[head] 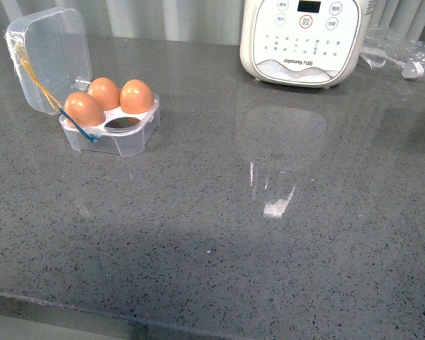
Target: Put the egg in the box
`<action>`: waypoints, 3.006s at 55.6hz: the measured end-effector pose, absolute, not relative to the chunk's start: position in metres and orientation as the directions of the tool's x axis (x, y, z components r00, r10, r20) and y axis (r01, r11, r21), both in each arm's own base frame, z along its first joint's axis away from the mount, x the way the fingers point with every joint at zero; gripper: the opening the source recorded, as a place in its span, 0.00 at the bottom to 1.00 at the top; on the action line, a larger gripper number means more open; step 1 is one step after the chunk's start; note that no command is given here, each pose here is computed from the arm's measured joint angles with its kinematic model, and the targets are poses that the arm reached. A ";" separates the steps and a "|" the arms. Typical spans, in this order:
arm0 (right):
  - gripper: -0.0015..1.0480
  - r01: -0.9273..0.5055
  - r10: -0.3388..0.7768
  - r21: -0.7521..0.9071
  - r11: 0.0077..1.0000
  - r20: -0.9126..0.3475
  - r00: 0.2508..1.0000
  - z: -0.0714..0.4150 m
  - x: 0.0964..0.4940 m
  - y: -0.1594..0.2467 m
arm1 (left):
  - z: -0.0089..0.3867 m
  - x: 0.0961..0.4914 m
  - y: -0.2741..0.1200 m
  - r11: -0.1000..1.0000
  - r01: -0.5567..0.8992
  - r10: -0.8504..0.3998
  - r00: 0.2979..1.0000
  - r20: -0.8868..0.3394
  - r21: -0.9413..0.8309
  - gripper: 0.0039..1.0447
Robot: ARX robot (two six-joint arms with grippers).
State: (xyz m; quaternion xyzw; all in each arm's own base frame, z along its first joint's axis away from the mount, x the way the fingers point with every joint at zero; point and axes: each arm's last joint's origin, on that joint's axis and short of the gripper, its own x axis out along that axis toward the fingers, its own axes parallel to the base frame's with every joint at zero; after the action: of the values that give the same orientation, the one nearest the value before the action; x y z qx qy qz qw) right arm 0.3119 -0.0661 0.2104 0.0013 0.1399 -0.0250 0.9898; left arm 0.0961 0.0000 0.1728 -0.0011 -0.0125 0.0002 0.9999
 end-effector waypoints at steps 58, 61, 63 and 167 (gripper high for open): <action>0.42 -0.026 0.022 -0.002 1.000 -0.468 0.883 0.179 0.318 -0.061 | 0.173 0.096 0.000 1.000 0.000 0.000 1.000 0.025 -0.002 0.94; 0.41 -0.027 0.022 -0.004 1.000 -0.466 0.885 0.179 0.318 -0.060 | 0.173 0.096 0.000 1.000 0.000 0.000 1.000 0.025 -0.002 0.94; 0.41 -0.027 0.021 -0.006 1.000 -0.466 0.885 0.179 0.317 -0.059 | 0.173 0.096 0.000 1.000 0.000 0.000 1.000 0.025 -0.002 0.94; 0.41 -0.835 0.800 0.043 0.549 -0.316 0.510 0.214 0.351 0.248 | 0.173 0.096 0.000 1.000 0.000 0.000 1.000 0.025 -0.002 0.94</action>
State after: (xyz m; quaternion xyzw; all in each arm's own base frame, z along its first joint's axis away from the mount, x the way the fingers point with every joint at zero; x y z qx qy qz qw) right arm 0.3512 0.2477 0.2138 -0.0574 0.1511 0.4715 0.8669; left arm 0.0961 0.0000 0.1728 -0.0011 -0.0125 0.0002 0.9999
